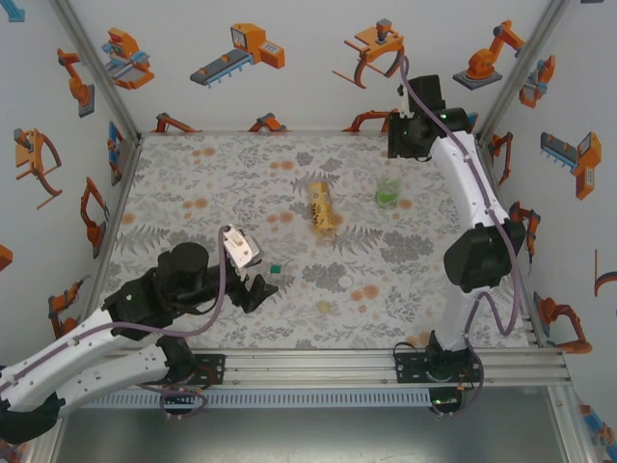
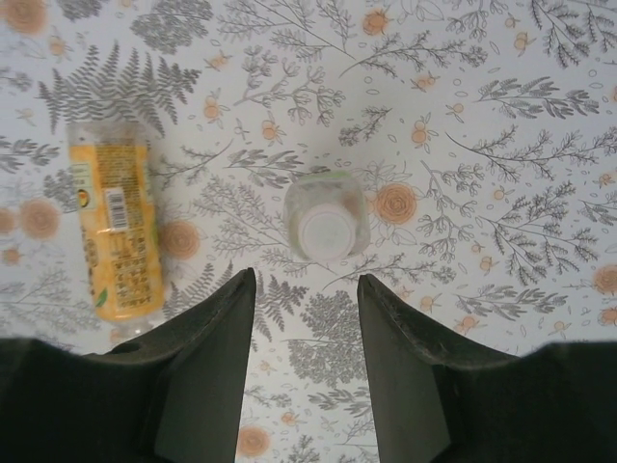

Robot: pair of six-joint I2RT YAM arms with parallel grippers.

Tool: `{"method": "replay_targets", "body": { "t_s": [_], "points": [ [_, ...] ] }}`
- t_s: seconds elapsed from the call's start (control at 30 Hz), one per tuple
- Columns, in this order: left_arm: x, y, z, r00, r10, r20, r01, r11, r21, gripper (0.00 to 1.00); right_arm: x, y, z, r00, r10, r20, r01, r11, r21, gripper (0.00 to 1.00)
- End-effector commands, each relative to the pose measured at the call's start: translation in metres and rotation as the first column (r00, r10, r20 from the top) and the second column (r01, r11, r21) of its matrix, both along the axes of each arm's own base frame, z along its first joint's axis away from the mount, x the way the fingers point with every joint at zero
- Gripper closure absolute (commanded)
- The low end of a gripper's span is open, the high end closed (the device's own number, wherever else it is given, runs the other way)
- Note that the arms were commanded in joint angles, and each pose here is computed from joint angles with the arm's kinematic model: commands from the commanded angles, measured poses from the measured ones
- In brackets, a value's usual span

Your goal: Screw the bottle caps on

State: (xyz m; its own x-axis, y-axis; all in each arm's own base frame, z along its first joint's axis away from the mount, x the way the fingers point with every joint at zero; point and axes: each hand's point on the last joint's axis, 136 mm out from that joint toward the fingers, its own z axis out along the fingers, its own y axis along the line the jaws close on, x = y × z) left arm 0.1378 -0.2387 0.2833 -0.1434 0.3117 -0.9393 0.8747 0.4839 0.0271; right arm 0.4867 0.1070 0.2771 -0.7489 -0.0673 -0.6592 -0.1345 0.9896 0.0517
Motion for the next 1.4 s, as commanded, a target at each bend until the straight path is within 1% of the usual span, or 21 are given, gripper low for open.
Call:
{"method": "replay_targets", "body": {
  "t_s": [0.0, 0.23, 0.43, 0.47, 0.5, 0.6, 0.67, 0.9, 0.97, 1.03, 1.07, 1.37],
  "points": [
    [-0.001, 0.003, 0.003, 1.0, 0.018, -0.014, -0.018, 0.999, -0.037, 0.33, -0.021, 0.019, 0.017, 1.0, 0.019, -0.006, -0.019, 0.999, 0.032, 0.54],
    [-0.005, 0.01, -0.003, 0.998, 0.031, -0.055, -0.034, 0.998, -0.05, 0.34, -0.041, 0.065, -0.005, 0.997, 0.053, -0.058, -0.051, 0.998, 0.034, 0.53],
    [-0.01, 0.014, -0.004, 0.998, 0.024, -0.066, -0.029, 0.997, -0.07, 0.34, -0.054, 0.11, -0.042, 0.993, 0.057, -0.107, -0.049, 0.996, 0.072, 0.5],
    [-0.01, 0.015, -0.004, 0.998, 0.026, -0.064, -0.03, 0.997, -0.073, 0.34, -0.056, 0.117, -0.051, 0.992, 0.055, -0.118, -0.047, 0.996, 0.073, 0.49],
    [-0.011, 0.016, -0.004, 0.998, 0.027, -0.063, -0.031, 0.997, -0.076, 0.34, -0.058, 0.123, -0.057, 0.99, 0.056, -0.127, -0.046, 0.996, 0.077, 0.46],
    [-0.012, 0.022, -0.007, 0.997, 0.036, -0.063, -0.041, 0.996, -0.075, 0.34, -0.063, 0.138, -0.077, 0.986, 0.054, -0.155, -0.041, 0.995, 0.086, 0.32],
    [-0.013, 0.025, -0.008, 0.997, 0.044, -0.062, -0.048, 0.996, -0.072, 0.34, -0.065, 0.147, -0.089, 0.984, 0.058, -0.17, -0.043, 0.995, 0.091, 0.3],
    [-0.012, 0.033, -0.016, 0.995, 0.076, -0.07, -0.082, 0.992, -0.093, 0.33, -0.065, 0.163, -0.124, 0.977, 0.05, -0.209, -0.032, 0.995, 0.09, 0.27],
    [-0.012, 0.036, -0.021, 0.993, 0.086, -0.077, -0.092, 0.992, -0.083, 0.33, -0.064, 0.165, -0.136, 0.973, 0.049, -0.224, -0.031, 0.996, 0.083, 0.22],
    [-0.011, 0.038, -0.024, 0.992, 0.097, -0.08, -0.103, 0.992, -0.074, 0.33, -0.063, 0.167, -0.146, 0.97, 0.045, -0.24, -0.027, 0.997, 0.076, 0.12],
    [-0.011, 0.04, -0.025, 0.992, 0.102, -0.081, -0.108, 0.991, -0.075, 0.33, -0.062, 0.168, -0.151, 0.968, 0.045, -0.247, -0.027, 0.997, 0.075, 0.11],
    [-0.01, 0.044, -0.029, 0.989, 0.12, -0.084, -0.126, 0.989, -0.072, 0.32, -0.055, 0.176, -0.184, 0.958, 0.04, -0.283, -0.023, 0.998, 0.063, 0.12]
  ]
}}
